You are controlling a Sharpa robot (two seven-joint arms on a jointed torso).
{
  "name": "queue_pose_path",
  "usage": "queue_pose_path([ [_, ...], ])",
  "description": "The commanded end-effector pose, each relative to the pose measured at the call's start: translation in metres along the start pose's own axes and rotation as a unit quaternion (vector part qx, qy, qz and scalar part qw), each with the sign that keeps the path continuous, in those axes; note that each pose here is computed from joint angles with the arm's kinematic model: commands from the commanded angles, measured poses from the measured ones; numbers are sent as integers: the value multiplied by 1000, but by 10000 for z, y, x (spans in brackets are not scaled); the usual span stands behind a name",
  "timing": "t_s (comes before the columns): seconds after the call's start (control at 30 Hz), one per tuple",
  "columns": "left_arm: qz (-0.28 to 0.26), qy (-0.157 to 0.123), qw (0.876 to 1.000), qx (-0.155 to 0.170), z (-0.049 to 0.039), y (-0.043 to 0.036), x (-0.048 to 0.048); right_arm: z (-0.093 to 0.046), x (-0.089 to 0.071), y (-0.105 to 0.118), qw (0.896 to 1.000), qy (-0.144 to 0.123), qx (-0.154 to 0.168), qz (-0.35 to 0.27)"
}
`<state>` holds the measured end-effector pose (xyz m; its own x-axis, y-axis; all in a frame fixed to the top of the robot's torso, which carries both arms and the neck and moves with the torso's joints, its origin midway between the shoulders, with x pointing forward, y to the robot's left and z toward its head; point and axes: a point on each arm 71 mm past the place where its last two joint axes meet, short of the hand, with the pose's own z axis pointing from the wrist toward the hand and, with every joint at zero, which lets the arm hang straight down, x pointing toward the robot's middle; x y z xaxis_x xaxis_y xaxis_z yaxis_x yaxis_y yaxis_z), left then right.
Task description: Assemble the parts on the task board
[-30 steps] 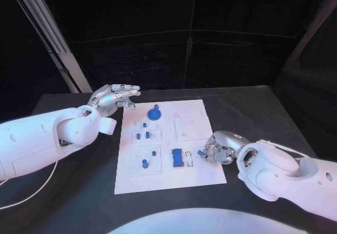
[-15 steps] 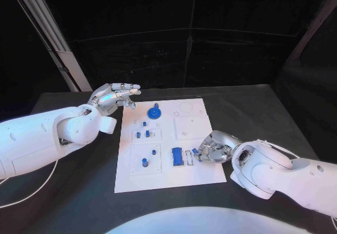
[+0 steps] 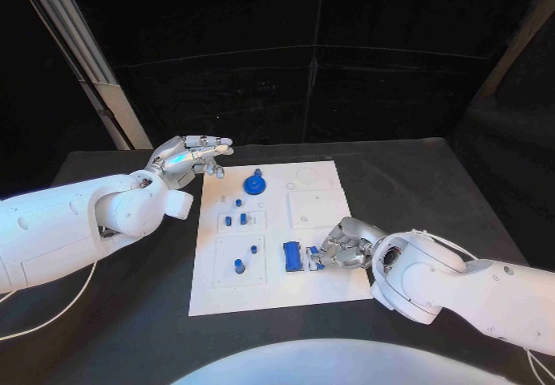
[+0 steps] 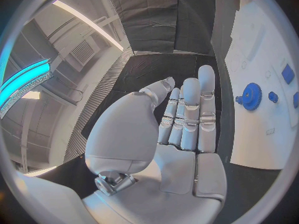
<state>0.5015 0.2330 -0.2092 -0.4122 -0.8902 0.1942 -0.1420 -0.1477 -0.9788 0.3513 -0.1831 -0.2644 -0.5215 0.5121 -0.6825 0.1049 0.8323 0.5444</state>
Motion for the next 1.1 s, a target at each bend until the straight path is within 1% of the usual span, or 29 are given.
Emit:
queue_pose_path([
  [0.03, -4, 7, 1000, 3, 7, -12, 22, 14, 25, -7, 1000, 15, 15, -2],
  [0.17, -4, 7, 1000, 2, 7, -11, 22, 30, 33, -2, 1000, 16, 16, -6],
  [0.63, -4, 8, 1000, 1, 12, -8, 27, 87, 42, 27, 1000, 4, 12, -22],
  [1.1, -4, 9, 1000, -1, 12, -6, 27, 80, 60, 83, 1000, 3, 1, -28],
])
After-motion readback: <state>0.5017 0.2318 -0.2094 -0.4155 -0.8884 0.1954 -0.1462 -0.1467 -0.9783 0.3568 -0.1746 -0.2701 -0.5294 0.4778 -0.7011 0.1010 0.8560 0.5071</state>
